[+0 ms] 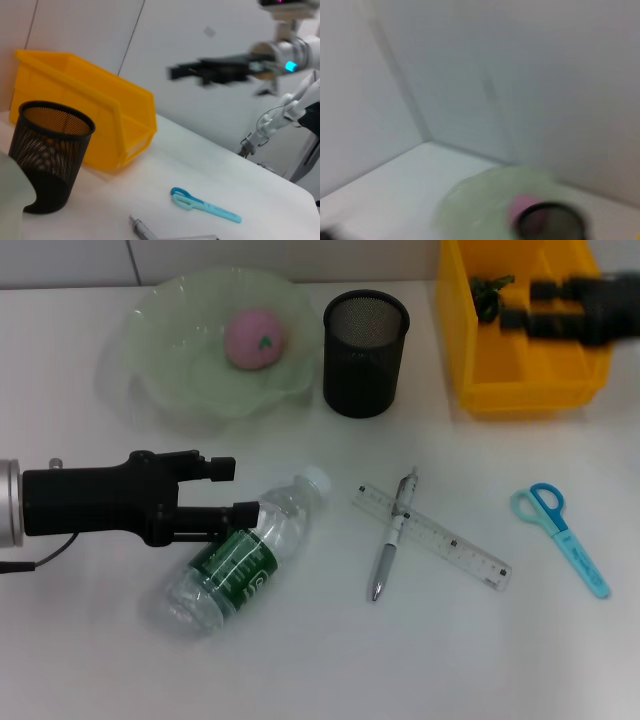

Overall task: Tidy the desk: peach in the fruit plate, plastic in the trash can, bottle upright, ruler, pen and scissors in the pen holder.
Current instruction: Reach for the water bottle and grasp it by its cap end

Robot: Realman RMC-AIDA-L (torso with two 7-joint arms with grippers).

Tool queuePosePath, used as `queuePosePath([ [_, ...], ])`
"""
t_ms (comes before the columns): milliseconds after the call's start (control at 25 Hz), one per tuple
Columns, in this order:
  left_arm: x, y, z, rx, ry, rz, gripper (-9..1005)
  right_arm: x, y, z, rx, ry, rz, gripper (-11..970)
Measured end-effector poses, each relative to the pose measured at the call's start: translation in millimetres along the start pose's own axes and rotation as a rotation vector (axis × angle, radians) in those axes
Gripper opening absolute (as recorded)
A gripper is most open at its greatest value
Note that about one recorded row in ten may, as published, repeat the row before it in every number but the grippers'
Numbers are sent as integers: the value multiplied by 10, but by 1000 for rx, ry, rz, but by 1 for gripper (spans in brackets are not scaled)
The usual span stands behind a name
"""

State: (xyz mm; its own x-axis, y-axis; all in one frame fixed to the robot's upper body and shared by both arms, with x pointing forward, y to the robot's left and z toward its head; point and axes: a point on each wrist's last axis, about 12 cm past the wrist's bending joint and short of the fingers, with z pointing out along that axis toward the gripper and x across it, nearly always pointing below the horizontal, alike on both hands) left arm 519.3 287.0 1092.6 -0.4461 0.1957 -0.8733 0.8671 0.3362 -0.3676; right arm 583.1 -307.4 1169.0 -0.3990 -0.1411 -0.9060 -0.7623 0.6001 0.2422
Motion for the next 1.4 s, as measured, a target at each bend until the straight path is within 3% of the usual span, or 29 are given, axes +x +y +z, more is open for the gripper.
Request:
queuePosePath([
  [80,-22,8,-3,-4,6,-11,807,191,114,-133,-85,17,-38,737],
  [200,-167,40,42,-12,53,-55,807,584,325,-336,-208,36,-85,763],
  [320,-249,53,89,-13,82,-76,807,772,412,-410,-247,34,-93,762],
  [360,-484,77,252,-9,169,-138,807,861,443,-431,-257,30,-83,761],
  [440,-666,96,410,-24,242,-177,806,1062,487,-473,-266,9,-45,761],
  [640,-1033,93,795,-114,387,-200,806,1212,492,-503,-256,-24,-7,759],
  [800,-1217,51,1143,-200,497,-168,806,1252,497,-507,-255,-28,-5,760],
  [1040,-1206,51,1365,-306,575,-131,806,1297,524,-496,-271,-23,-20,759],
  [1400,-1127,76,1460,-401,628,-109,806,1319,522,-472,-275,-33,-24,759],
])
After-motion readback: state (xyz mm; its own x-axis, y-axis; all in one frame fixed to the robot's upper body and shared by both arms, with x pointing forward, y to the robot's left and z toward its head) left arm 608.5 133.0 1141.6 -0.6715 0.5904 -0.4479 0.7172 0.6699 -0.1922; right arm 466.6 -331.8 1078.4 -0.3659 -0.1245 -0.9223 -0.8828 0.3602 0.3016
